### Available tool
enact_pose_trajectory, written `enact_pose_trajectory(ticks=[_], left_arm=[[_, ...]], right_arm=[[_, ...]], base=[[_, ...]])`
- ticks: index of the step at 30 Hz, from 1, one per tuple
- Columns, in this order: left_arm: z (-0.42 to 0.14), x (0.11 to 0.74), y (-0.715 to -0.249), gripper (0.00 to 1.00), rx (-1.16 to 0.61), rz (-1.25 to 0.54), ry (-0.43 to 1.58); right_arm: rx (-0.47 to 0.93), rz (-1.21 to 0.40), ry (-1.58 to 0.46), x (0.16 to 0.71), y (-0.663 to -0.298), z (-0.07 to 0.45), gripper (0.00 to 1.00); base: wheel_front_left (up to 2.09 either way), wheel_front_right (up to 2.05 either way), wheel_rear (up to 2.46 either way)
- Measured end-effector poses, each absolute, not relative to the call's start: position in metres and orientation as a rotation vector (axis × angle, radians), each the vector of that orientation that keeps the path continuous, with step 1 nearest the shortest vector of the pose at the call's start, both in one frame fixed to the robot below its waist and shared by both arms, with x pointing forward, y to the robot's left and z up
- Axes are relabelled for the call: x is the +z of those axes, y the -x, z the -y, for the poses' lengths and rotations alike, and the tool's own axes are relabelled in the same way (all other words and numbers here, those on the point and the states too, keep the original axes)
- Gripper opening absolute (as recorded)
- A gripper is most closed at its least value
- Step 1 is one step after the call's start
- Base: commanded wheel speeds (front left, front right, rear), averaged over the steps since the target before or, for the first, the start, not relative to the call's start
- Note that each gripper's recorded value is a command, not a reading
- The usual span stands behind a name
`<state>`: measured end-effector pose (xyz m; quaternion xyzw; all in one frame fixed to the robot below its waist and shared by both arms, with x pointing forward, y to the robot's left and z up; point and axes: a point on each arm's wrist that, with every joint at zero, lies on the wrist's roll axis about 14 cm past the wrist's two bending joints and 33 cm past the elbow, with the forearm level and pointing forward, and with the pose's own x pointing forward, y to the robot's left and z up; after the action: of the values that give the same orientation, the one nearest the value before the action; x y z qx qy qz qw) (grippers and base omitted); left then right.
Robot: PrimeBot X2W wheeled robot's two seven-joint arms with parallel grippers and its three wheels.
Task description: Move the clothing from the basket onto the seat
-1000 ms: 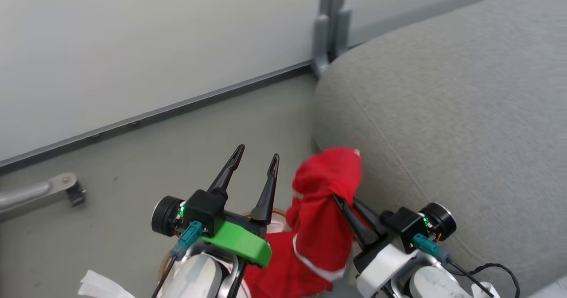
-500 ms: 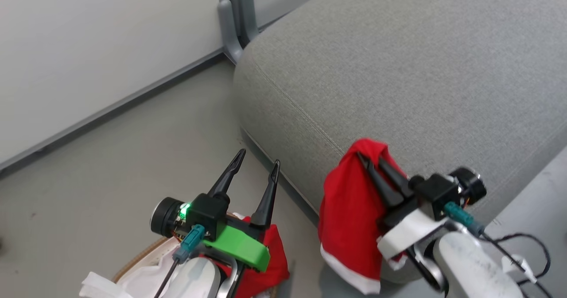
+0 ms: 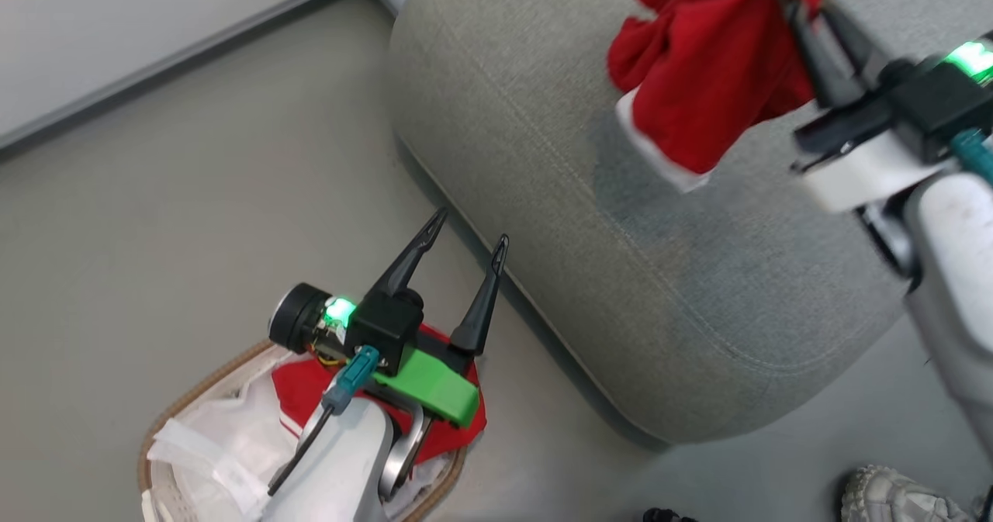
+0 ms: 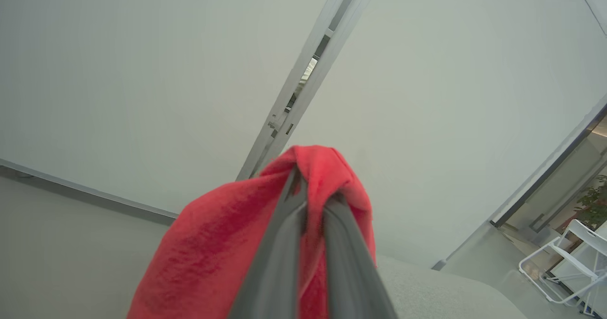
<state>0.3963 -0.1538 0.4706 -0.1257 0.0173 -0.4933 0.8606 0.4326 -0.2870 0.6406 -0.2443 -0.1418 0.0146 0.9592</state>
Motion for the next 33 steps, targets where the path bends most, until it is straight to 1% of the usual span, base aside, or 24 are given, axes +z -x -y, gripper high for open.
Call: enact_pose_trajectory(ticks=[7,11,18,22,25,28,33], left_arm=[[0.143,0.442,-0.420,1.00,-0.992,-0.069,0.258],[0.135,0.426,-0.432,1.00,-0.965,-0.092,0.259],[0.118,0.402,-0.453,1.00,-0.910,-0.116,0.264],[0.108,0.388,-0.459,1.00,-0.882,-0.138,0.259],[0.099,0.378,-0.460,1.00,-0.861,-0.160,0.257],[0.092,0.372,-0.461,1.00,-0.840,-0.176,0.255],[0.081,0.374,-0.464,1.00,-0.806,-0.178,0.248]], right_arm=[[-0.037,0.276,0.579,0.650,-0.482,0.324,0.00],[-0.089,0.281,0.580,0.651,-0.506,0.343,0.00],[-0.125,0.205,0.529,0.603,-0.548,0.353,0.00],[-0.131,0.143,0.458,0.561,-0.565,0.349,0.00],[-0.128,0.061,0.412,0.518,-0.567,0.343,0.00],[-0.133,-0.013,0.363,0.481,-0.561,0.339,0.00],[-0.140,-0.120,0.308,0.438,-0.533,0.333,0.00]], base=[[0.00,0.00,0.00],[0.00,0.00,0.00],[0.00,0.00,0.00],[0.00,0.00,0.00],[0.00,0.00,0.00],[0.00,0.00,0.00],[0.00,0.00,0.00]])
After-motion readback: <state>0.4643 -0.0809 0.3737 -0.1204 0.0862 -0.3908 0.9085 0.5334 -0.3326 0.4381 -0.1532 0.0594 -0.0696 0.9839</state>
